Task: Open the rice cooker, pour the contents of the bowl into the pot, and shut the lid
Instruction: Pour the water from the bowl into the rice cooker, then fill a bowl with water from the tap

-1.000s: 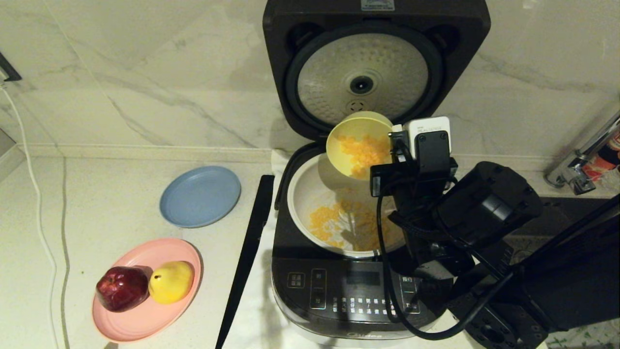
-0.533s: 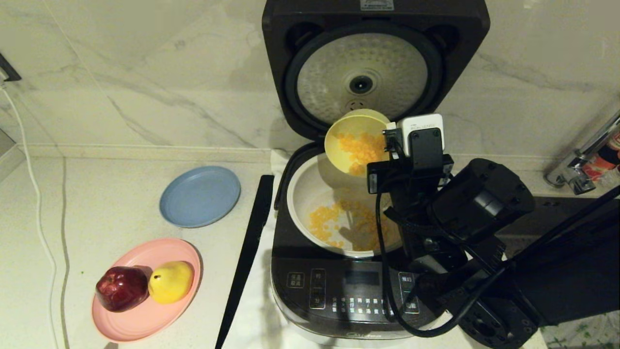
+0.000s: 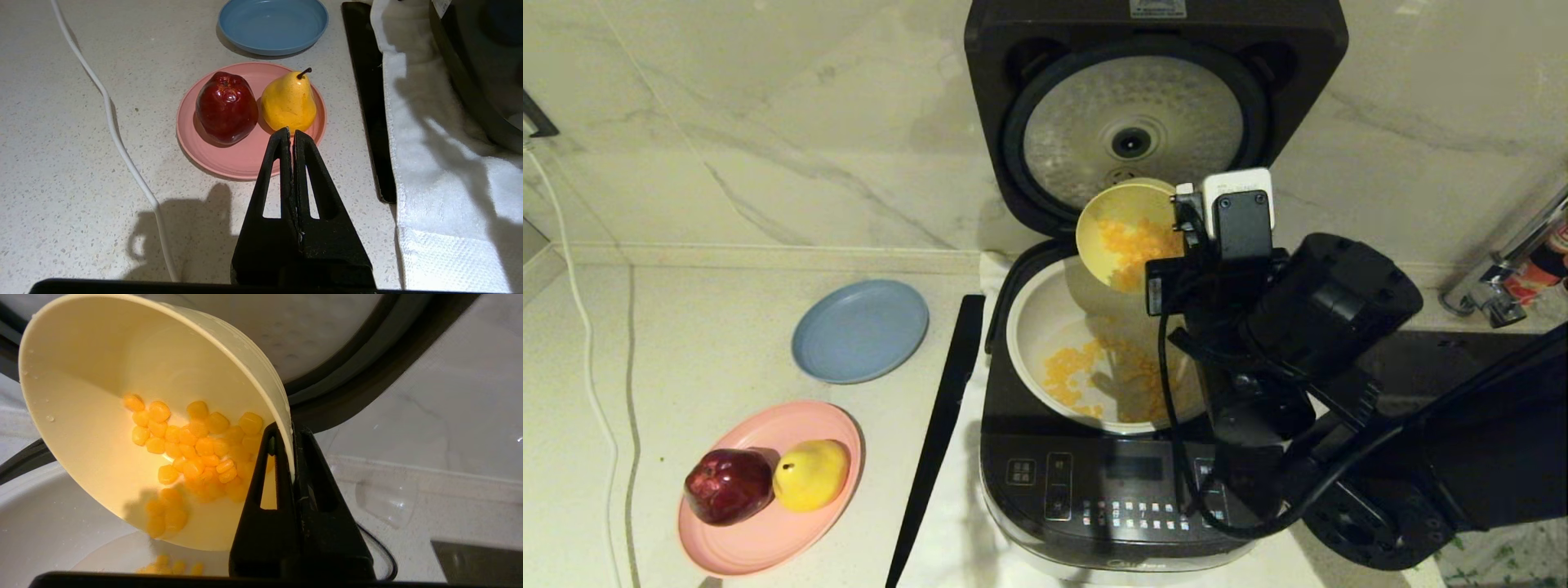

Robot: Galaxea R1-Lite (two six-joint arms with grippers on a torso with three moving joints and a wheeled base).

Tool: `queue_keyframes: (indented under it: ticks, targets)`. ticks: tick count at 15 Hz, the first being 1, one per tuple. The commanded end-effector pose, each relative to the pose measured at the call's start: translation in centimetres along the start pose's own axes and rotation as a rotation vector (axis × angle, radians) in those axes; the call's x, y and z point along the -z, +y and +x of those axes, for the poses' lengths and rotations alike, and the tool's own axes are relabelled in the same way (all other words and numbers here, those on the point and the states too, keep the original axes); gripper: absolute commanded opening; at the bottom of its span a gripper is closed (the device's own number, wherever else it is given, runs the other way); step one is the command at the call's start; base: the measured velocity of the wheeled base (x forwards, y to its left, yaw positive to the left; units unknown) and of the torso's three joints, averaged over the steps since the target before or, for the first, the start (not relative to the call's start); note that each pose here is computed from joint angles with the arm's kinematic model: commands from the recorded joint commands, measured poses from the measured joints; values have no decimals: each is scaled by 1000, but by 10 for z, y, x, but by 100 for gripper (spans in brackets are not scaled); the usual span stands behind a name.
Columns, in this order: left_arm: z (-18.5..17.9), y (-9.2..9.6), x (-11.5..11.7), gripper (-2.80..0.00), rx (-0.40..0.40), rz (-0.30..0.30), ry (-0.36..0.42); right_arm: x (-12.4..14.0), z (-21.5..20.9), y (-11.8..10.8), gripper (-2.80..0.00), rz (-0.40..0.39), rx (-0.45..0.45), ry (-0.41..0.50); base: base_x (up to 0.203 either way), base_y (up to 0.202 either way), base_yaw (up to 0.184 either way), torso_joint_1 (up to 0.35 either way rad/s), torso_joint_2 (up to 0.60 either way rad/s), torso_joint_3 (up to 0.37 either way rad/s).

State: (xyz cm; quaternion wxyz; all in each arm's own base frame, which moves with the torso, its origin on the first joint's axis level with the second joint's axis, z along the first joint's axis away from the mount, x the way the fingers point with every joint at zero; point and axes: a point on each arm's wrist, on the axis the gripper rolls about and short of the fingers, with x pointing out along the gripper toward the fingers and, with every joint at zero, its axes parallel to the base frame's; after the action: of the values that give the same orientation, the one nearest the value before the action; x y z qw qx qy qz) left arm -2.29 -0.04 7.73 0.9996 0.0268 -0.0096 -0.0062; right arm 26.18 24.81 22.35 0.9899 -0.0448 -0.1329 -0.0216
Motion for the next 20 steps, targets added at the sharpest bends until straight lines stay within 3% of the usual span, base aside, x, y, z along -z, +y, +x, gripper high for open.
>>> queue_keyframes:
  ticks: [1, 5, 9, 12, 15, 20]
  targets:
    - [1, 0, 2, -280, 1, 0, 8, -18, 5, -6, -280, 8, -17, 99, 0, 0, 0, 0, 0, 0]
    - [1, 0, 2, -280, 1, 0, 8, -31, 12, -17, -280, 50, -74, 456, 0, 0, 0, 0, 0, 0]
    - [1, 0, 2, -280, 1, 0, 8, -69, 25, -53, -280, 303, -178, 828, 0, 0, 0, 0, 0, 0]
    - [1, 0, 2, -280, 1, 0, 8, -73, 30, -88, -280, 463, -204, 1111, 0, 0, 0, 0, 0, 0]
    - [1, 0, 2, -280, 1, 0, 8, -80, 19, -109, -280, 523, -241, 1234, 0, 0, 0, 0, 0, 0]
    - [1, 0, 2, -280, 1, 0, 8, -104, -4, -146, -280, 590, -254, 1273, 0, 0, 0, 0, 0, 0]
